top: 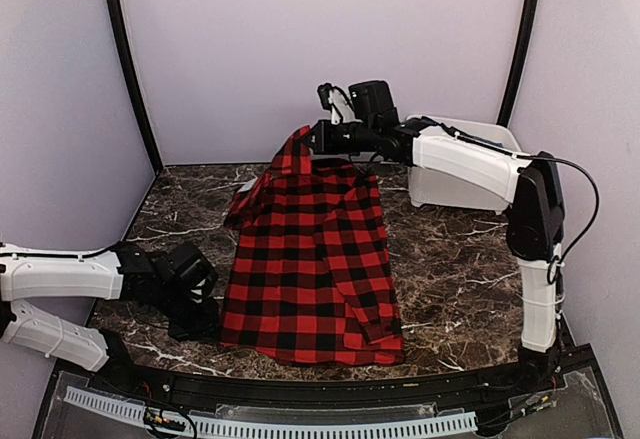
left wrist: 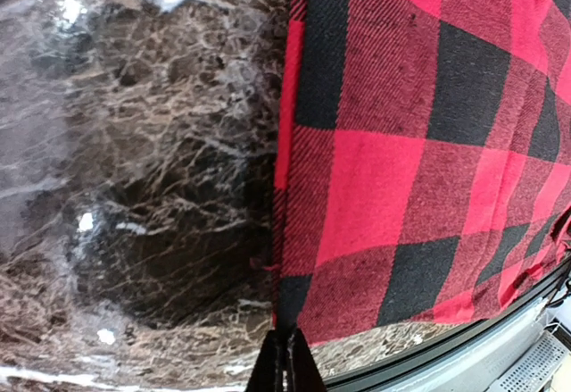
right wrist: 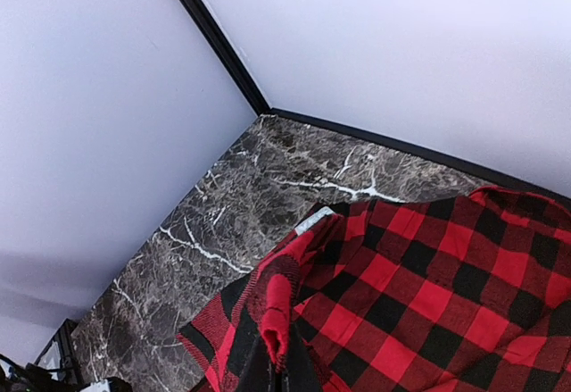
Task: Fold and stack the long sleeve shirts
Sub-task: Pick up the 1/3-folded shirt from the center of the board, then fold the 1/3-folded shirt at the center of the board.
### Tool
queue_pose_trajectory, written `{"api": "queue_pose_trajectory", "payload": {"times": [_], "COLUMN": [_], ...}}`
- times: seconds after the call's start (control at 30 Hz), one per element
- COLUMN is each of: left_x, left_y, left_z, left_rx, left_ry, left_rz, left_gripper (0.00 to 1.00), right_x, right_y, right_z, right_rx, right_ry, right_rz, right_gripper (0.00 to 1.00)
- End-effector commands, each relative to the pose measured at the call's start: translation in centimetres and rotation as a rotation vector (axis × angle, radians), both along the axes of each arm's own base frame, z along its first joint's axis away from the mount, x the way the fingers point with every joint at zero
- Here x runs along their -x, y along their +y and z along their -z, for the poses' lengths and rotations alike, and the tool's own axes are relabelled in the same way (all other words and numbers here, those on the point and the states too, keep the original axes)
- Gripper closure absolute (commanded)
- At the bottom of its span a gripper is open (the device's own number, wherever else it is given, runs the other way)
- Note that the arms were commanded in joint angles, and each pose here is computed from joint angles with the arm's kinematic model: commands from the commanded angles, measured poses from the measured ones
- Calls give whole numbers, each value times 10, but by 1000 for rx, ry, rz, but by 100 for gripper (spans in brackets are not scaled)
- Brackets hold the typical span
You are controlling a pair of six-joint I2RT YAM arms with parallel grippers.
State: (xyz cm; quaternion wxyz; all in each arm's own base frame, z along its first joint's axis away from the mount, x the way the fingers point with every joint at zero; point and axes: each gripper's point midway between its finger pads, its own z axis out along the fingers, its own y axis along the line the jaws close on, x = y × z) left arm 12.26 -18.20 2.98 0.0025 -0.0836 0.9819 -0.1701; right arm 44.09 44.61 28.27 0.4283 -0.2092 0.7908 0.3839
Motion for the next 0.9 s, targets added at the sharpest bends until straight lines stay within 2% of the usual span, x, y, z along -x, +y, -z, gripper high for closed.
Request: {"api": "queue_pose_trajectory", "payload": {"times": [0.0, 0.1, 0.33, 0.67, 0.87], "left_x": [3, -3, -19, -19, -20], "left_y": [8, -5, -65, -141, -170], "left_z": [-13, -23, -60, -84, -77], "left_rx": [-43, -27, 59, 224, 241], "left_ry": [-13, -59, -173, -198, -167], "left_rz": [33, 103, 331, 625, 725], "left_gripper": [100, 100, 100, 100, 100], "right_x": [-16, -22, -43, -52, -52], "right_y": [-30, -44, -94, -176, -208], "right_z": [-61, -69, -82, -93, -101], "right_rx": [-40, -37, 9, 73, 89], "right_ry": [-127, -153, -196, -235, -248], "right_rz": [51, 76, 195, 374, 436], "right_gripper": [100, 100, 100, 100, 100]}}
